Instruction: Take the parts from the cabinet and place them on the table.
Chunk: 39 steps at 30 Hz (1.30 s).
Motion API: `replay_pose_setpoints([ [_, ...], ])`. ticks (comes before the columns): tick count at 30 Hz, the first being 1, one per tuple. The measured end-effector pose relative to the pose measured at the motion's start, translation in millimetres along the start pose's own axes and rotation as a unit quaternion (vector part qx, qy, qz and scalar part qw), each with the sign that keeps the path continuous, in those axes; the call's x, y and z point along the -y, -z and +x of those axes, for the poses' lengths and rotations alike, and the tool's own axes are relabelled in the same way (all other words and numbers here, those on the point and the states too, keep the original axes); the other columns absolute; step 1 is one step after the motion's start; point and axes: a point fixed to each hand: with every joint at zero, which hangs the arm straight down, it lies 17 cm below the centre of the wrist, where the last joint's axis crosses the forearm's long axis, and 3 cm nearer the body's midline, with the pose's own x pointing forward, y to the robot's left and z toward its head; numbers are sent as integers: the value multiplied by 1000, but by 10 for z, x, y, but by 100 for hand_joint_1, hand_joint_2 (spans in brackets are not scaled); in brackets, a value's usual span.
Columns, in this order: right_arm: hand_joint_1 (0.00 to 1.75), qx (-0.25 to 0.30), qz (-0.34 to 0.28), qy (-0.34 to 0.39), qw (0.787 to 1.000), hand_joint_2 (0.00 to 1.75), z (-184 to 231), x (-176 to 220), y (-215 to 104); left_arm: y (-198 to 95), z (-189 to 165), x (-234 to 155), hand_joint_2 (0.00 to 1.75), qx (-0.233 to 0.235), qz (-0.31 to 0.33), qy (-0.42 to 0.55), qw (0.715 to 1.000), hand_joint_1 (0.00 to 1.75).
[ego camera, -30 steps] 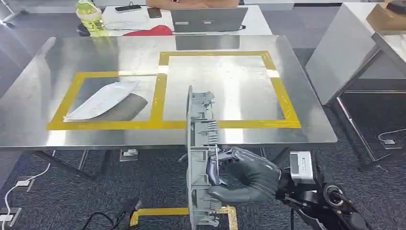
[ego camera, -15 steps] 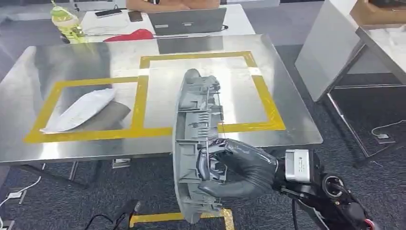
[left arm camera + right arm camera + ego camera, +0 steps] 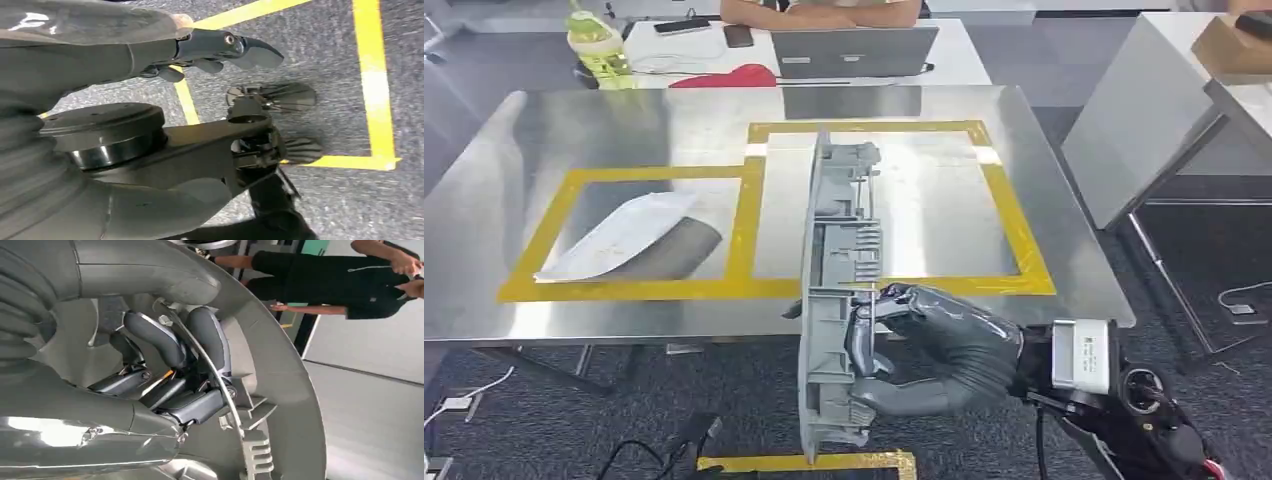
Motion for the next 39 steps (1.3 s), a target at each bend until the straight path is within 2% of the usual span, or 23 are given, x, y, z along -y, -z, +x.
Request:
replay_pose_setpoints([
  [39, 175, 5, 14, 9, 1000, 175, 11, -75, 67, 1, 100, 44, 175, 9, -5, 6, 1000, 0],
])
